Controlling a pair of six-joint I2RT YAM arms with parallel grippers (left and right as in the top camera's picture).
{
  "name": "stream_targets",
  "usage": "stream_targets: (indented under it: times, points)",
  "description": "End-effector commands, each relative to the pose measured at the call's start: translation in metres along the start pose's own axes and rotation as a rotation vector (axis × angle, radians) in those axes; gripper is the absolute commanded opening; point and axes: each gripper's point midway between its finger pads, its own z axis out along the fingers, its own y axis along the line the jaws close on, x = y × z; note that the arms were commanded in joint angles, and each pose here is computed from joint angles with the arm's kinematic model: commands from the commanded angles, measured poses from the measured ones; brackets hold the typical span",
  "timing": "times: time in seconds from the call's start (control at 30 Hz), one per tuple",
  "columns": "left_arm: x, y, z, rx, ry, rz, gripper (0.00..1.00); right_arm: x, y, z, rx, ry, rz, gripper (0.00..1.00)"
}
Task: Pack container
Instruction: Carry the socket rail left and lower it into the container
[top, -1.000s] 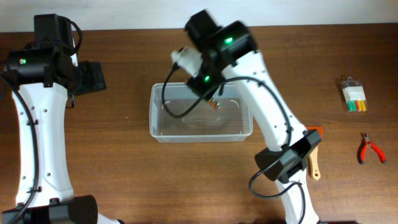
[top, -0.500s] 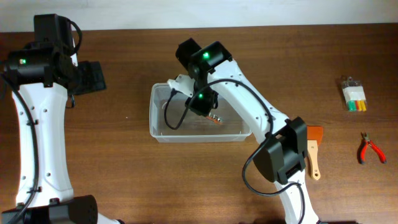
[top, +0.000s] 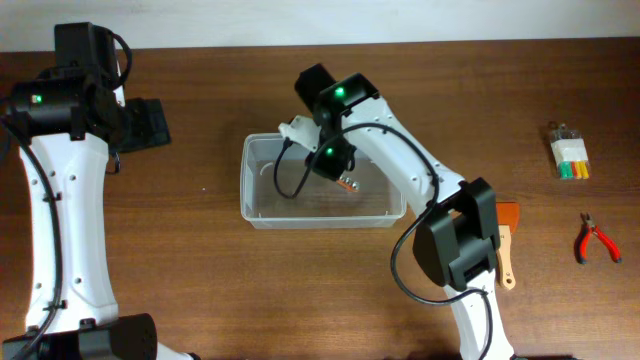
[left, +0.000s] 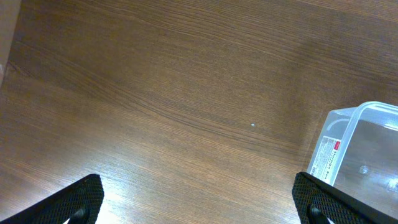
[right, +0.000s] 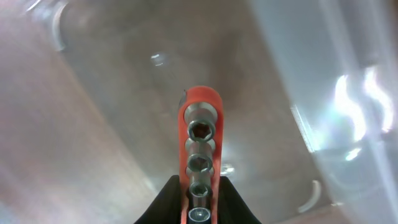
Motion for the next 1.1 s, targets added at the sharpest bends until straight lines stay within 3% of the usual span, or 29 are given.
stream_targets:
  times: [0.0, 0.57, 1.07]
  points:
    - [-0.004, 0.004, -0.008, -0.007, -0.03, -0.003, 0.99, 0.01, -0.017, 0.007, -0.006, 0.006, 0.055, 0.17]
    - [-0.004, 0.004, -0.008, -0.007, -0.03, -0.003, 0.99, 0.037, -0.009, 0.035, -0.093, 0.075, 0.091, 0.17]
    - [-0.004, 0.004, -0.008, -0.007, -0.03, -0.003, 0.99, 0.027, -0.008, 0.037, -0.11, 0.029, 0.088, 0.21]
